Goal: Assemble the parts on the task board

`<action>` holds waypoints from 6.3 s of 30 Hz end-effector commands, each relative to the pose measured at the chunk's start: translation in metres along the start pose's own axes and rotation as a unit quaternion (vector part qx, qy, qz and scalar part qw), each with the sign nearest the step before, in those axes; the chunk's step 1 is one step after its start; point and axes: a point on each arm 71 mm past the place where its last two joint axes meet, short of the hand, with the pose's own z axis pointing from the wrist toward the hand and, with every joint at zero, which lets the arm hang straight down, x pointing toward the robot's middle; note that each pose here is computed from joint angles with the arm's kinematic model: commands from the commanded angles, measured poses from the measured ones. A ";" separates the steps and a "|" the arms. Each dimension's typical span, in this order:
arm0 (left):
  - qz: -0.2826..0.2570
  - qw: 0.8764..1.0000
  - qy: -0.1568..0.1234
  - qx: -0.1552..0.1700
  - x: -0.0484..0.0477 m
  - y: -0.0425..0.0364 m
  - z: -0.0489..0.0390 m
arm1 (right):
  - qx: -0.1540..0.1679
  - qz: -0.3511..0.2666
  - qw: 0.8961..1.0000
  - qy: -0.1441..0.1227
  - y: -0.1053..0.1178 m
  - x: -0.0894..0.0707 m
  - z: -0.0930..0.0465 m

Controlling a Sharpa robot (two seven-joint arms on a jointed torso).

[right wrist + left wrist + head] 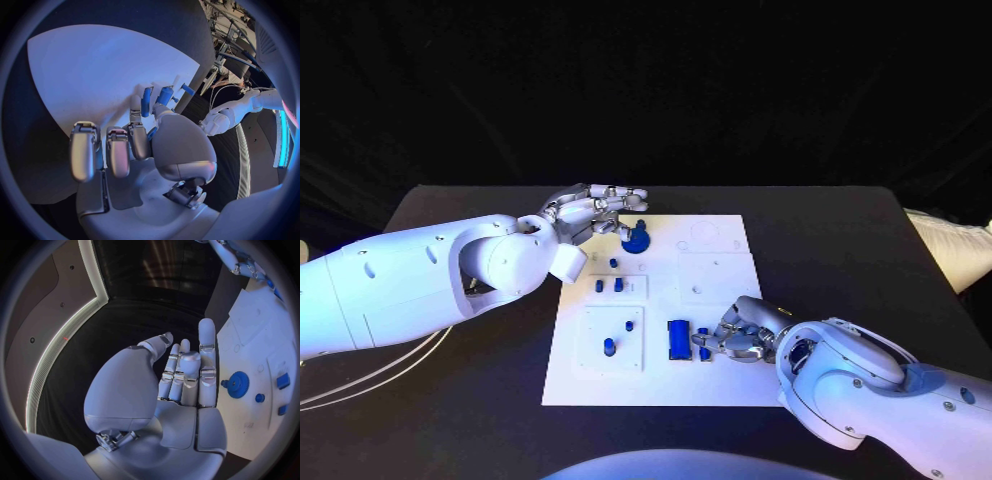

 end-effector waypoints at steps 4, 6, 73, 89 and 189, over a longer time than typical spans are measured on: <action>0.003 1.000 0.012 0.003 0.0025 -0.0007 0.0004 | 0.002 -0.006 1.000 0.004 0.002 0.002 -0.002; 0.003 1.000 0.012 0.003 0.0024 -0.0007 0.0003 | 0.002 -0.006 1.000 0.003 0.001 0.002 -0.002; 0.004 1.000 0.009 0.001 -0.0005 -0.0007 -0.0005 | -0.157 -0.060 0.986 -0.013 -0.005 -0.007 -0.005; 0.004 1.000 0.008 0.001 -0.0003 -0.0007 -0.0006 | -0.170 -0.030 0.982 -0.080 -0.003 -0.016 -0.002; 0.023 0.986 -0.160 0.049 -0.0408 0.0374 0.0249 | -0.152 0.484 0.833 -0.220 -0.064 -0.113 0.081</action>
